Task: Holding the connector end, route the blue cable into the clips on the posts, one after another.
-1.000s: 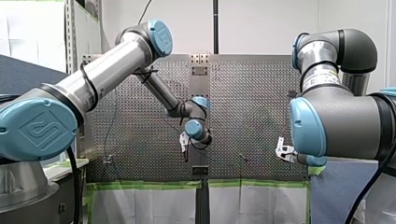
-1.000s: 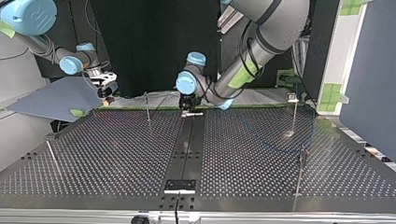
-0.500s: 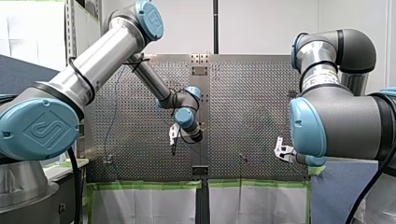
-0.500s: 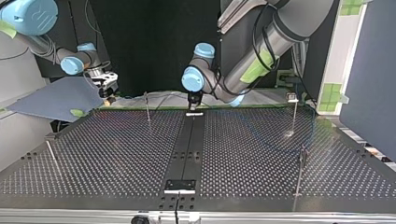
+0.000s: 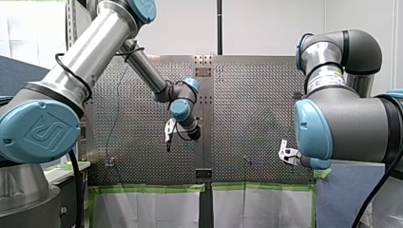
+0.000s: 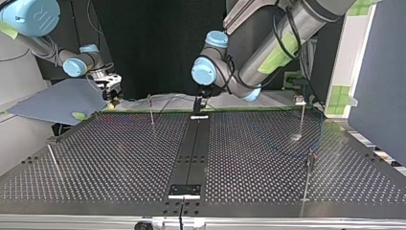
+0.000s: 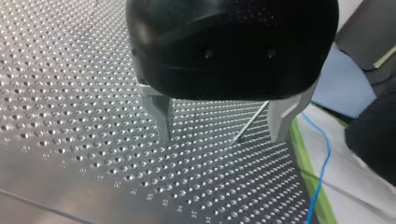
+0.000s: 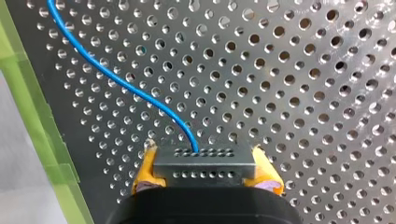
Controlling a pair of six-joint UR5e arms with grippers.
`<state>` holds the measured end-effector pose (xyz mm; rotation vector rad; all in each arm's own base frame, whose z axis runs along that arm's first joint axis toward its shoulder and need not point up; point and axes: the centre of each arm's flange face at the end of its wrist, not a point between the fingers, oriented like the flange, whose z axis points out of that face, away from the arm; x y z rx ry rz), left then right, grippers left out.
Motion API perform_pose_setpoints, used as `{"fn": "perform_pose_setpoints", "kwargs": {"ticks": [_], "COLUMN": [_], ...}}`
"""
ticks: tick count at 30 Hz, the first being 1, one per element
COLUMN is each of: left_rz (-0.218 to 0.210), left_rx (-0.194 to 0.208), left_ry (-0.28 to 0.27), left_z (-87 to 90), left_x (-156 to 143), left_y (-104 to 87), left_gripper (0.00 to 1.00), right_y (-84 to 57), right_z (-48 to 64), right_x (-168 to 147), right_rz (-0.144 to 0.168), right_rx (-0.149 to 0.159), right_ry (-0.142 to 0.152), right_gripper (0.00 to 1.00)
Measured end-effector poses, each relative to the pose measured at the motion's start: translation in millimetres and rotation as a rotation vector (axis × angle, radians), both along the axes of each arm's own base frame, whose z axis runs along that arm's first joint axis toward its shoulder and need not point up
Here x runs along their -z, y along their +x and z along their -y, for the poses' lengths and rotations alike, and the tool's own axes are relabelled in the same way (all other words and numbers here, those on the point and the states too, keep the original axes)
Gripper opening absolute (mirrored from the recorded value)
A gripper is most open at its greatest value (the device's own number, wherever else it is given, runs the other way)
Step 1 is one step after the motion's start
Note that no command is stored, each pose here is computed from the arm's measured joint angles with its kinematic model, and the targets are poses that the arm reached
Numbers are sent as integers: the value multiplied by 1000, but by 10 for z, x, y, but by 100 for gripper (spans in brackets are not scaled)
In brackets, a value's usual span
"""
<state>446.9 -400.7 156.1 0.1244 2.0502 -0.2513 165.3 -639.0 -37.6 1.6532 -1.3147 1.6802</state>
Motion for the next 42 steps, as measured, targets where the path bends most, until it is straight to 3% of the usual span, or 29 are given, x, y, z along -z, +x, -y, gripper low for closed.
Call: {"fn": "perform_pose_setpoints", "kwargs": {"ticks": [7, 15, 25, 29, 42], "left_rz": [-10, 21, 72, 107, 233], "left_rx": [39, 46, 13, -18, -95], "left_ry": [61, 47, -58, -101, -78], "left_z": [-105, -205, -327, -408, -667], "left_x": [-143, -311, -485, -570, -717], "left_y": [-282, -539, -734, -834, -1133], "left_gripper": [100, 100, 100, 100, 100], "right_y": [16, 31, 56, 60, 64], "right_z": [-5, -7, -11, -12, -11], "right_x": [-1, -2, -3, -3, -3], "right_rz": [1, 2, 2, 2, 6], "right_rx": [-6, -8, -12, -13, -13], "right_ry": [0, -1, -3, -3, -3], "right_gripper": [0, 0, 0, 0, 0]}}
